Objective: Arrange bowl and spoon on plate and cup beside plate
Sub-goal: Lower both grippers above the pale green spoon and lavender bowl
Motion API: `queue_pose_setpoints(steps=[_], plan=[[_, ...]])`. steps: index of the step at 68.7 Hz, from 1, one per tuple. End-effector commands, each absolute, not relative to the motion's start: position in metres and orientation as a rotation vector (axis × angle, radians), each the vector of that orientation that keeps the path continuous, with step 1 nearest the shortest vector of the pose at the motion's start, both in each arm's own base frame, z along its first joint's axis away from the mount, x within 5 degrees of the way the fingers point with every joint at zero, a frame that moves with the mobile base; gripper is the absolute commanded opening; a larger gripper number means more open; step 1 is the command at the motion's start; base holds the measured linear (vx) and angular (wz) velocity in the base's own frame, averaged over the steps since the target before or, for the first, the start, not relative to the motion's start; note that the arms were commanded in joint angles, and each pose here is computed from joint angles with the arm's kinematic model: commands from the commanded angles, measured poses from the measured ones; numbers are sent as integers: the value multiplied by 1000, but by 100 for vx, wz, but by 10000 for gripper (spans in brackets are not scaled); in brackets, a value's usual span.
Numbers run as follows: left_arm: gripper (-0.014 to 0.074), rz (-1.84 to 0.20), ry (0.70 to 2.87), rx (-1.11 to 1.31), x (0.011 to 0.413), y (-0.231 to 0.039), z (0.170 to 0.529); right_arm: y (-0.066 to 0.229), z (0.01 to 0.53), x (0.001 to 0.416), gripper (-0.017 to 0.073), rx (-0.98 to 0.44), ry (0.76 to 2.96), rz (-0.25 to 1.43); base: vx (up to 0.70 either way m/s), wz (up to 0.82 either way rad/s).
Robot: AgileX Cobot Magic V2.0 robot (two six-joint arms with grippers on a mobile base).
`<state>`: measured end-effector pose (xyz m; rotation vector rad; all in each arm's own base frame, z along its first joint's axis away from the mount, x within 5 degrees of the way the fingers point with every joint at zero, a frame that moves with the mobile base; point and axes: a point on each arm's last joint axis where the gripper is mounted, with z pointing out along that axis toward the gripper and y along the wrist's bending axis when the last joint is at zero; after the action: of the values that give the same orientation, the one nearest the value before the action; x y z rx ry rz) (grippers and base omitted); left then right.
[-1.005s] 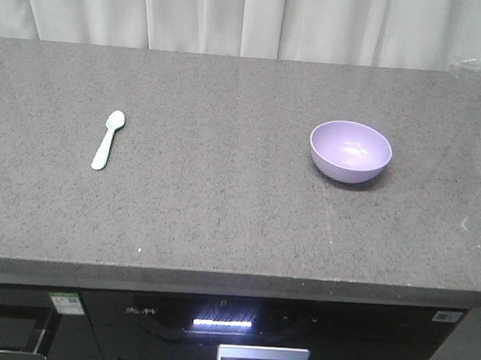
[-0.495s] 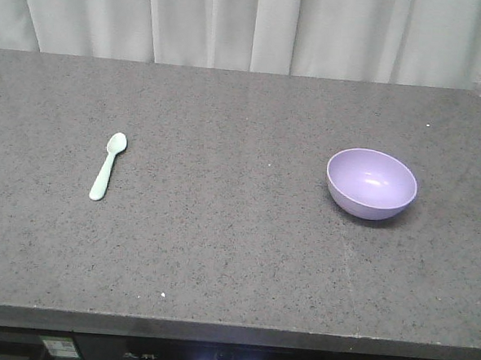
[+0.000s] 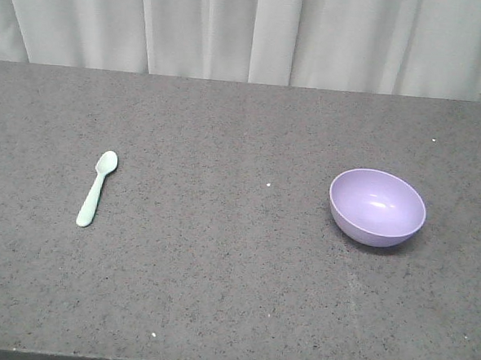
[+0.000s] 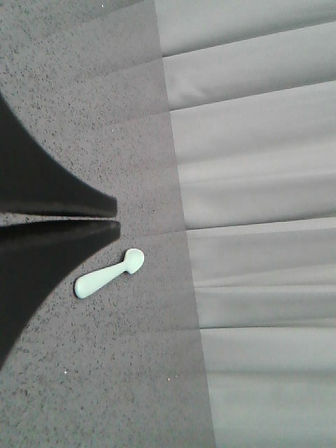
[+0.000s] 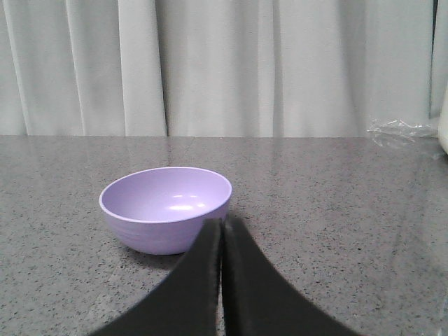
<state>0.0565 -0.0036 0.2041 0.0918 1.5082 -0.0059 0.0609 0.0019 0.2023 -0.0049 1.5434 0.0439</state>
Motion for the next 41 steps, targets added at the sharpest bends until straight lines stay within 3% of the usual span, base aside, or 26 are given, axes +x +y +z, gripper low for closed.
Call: queue_pose_setpoints(steps=[1,41], plan=[[-6,-23,1411,75,54,-4,214,2,206,62,-6,-6,1496,36,8,-5],[-6,-23,1411,75,54,-4,214,2,206,62,-6,-6,1496,36,4,-4]])
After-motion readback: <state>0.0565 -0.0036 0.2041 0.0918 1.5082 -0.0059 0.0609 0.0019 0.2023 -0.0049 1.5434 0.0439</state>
